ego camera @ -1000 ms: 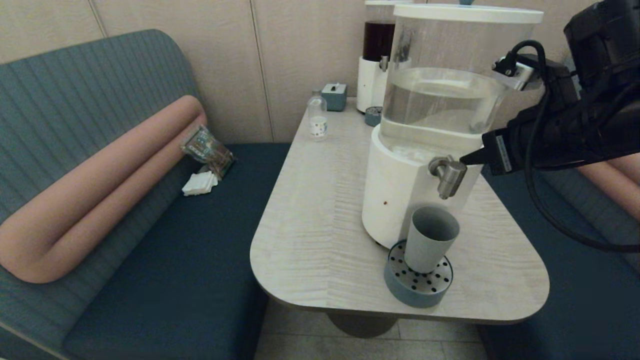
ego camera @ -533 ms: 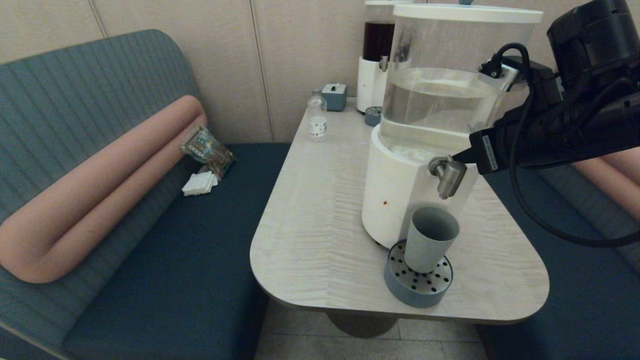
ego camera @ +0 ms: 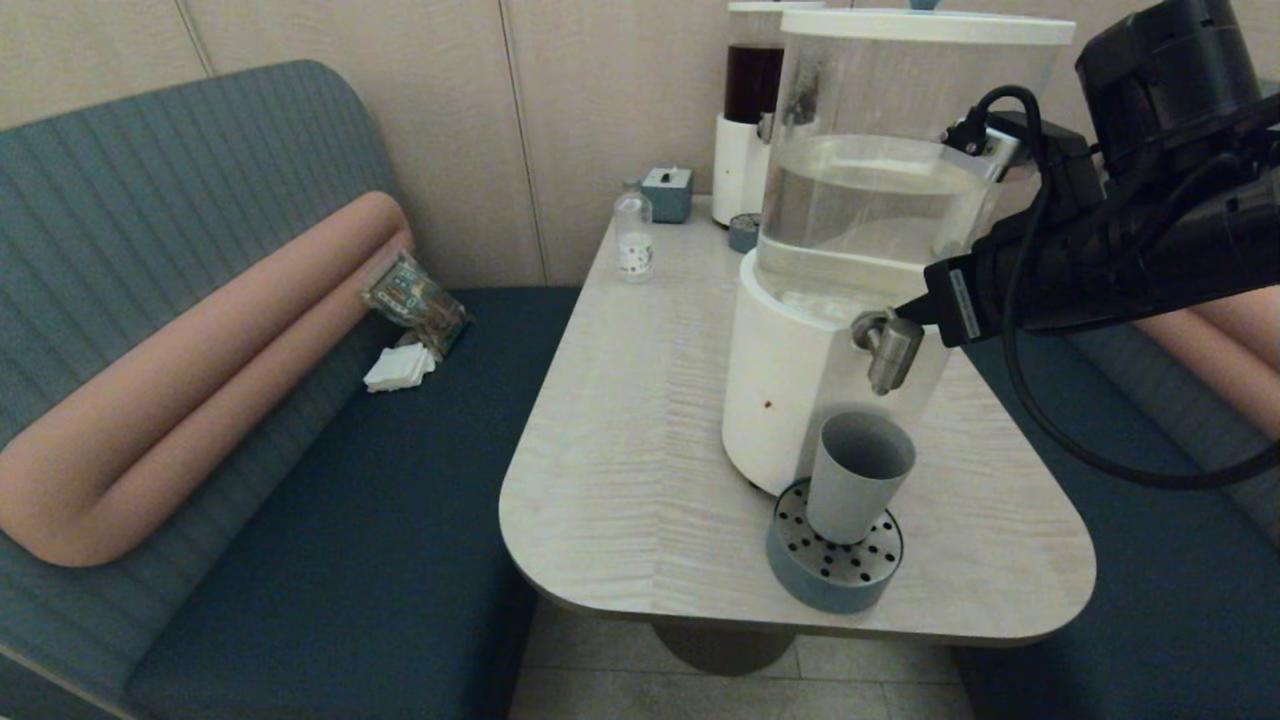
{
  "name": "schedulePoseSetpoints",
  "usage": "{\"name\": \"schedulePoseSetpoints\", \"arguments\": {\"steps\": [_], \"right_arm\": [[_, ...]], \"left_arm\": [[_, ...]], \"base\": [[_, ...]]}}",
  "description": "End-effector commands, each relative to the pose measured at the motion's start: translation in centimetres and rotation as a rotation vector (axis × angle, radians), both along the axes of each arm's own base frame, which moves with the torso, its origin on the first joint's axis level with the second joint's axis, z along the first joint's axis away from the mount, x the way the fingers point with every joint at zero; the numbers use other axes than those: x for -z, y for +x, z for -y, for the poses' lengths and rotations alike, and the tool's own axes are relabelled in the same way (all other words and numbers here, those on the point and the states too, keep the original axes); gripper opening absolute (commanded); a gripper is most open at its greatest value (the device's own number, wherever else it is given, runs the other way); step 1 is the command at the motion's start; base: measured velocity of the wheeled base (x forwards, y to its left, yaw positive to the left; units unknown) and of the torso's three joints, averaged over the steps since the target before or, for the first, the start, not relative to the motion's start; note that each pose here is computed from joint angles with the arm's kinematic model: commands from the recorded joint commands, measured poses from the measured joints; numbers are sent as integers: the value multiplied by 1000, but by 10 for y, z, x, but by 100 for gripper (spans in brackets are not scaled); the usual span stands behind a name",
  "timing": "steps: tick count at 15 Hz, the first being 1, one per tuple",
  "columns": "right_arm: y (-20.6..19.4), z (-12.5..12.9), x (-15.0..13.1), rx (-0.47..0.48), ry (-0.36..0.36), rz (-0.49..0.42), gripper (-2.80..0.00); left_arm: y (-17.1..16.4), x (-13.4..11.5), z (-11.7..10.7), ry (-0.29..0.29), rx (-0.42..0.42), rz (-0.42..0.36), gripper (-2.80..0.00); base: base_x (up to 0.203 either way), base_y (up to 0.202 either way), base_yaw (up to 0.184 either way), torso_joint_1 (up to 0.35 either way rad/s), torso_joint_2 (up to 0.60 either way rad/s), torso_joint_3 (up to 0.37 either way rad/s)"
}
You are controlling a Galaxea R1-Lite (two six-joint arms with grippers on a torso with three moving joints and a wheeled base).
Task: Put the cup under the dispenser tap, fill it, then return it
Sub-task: Turn on the faucet
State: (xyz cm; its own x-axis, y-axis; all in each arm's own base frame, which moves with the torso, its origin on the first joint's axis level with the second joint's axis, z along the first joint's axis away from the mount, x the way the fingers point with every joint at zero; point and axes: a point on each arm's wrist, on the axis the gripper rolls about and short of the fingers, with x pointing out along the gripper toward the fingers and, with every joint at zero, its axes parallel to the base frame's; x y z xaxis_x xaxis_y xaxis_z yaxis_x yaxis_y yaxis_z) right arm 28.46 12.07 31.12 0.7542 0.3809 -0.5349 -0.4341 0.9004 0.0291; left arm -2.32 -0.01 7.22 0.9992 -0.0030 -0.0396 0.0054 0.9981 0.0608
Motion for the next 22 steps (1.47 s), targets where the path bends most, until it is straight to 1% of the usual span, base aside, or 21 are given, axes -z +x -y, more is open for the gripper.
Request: {"name": "schedulePoseSetpoints", "arguments": {"steps": [1,4,10,13,16,22], "right_arm": [[4,-2,1,-8,-4,-2,-280],[6,-4,3,-27,-28,7,-280],[4,-8,3,-56,-47,15,-280],[2,-12,3,-86,-40,16,-280],[1,-15,3,-116,-62,26,-280],[2,-18,5,-122,-66,21,-280]], "left_arm": [[0,0,0,0,0,-2,-280],[0,0,0,0,0,-2,-280],[0,0,0,0,0,-2,-280],[0,0,0,0,0,-2,-280],[0,0,0,0,0,-2,-280],[0,0,0,0,0,-2,-280]], "base": [[0,0,0,0,0,0],[0,0,0,0,0,0],[0,0,0,0,0,0],[0,0,0,0,0,0],[0,0,0,0,0,0],[0,0,0,0,0,0]]}}
